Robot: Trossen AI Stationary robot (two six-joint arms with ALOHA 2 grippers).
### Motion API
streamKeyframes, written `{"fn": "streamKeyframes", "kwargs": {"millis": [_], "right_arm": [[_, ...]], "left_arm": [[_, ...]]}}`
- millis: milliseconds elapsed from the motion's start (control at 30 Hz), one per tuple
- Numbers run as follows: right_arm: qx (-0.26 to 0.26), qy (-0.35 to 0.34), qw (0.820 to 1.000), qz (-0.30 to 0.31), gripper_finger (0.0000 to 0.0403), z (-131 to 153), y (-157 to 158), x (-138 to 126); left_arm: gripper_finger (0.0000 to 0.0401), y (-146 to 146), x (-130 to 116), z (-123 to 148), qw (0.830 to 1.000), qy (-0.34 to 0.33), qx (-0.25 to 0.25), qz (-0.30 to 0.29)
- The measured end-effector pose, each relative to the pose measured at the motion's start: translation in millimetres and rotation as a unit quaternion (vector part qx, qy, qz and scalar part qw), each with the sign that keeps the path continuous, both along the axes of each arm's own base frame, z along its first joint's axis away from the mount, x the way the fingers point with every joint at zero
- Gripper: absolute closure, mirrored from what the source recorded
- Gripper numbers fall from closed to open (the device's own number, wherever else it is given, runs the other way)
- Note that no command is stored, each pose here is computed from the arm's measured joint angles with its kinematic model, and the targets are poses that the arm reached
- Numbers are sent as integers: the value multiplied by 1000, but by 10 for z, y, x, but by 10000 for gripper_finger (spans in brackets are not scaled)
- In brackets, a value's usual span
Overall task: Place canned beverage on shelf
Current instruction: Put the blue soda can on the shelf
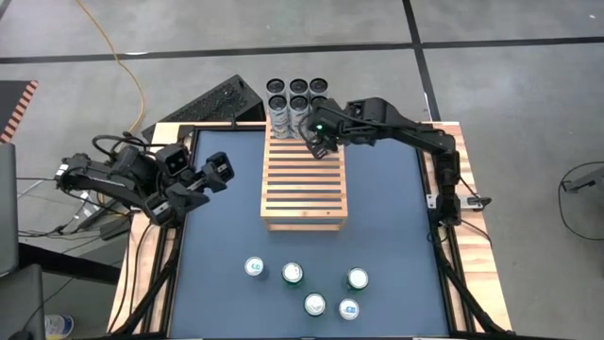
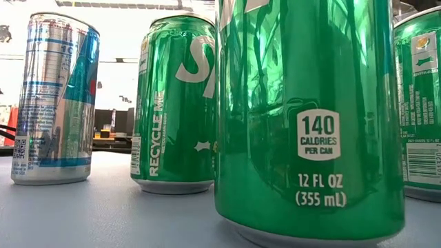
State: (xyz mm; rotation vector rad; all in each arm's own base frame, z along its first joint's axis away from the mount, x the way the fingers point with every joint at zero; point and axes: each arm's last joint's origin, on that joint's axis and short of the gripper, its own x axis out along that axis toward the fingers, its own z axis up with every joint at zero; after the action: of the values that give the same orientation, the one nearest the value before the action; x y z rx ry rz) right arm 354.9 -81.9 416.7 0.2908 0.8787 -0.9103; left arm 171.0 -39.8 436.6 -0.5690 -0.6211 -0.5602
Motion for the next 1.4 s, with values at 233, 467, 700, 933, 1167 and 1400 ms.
{"fn": "streamKeyframes", "kwargs": {"millis": [233, 467, 700, 933, 1167, 1400], "right_arm": [[0, 7, 1000, -8, 255, -64, -81, 49], [-3, 1, 1000, -6, 254, -57, -87, 61], [-1, 1, 1000, -8, 240, -58, -108, 56], [8, -20, 1000, -2, 220, -45, -105, 89], [13, -26, 1000, 10, 217, -39, -103, 104], [12, -25, 1000, 11, 211, -39, -102, 104]], "left_arm": [[222, 3, 6, -3, 1000, 3, -4, 5], [222, 2, 6, -3, 1000, 3, -4, 5], [222, 3, 5, -2, 1000, 2, -3, 7], [222, 3, 5, -2, 1000, 2, -3, 8], [222, 4, 5, -2, 1000, 1, -3, 8], [222, 4, 5, -2, 1000, 1, -3, 8]]}}
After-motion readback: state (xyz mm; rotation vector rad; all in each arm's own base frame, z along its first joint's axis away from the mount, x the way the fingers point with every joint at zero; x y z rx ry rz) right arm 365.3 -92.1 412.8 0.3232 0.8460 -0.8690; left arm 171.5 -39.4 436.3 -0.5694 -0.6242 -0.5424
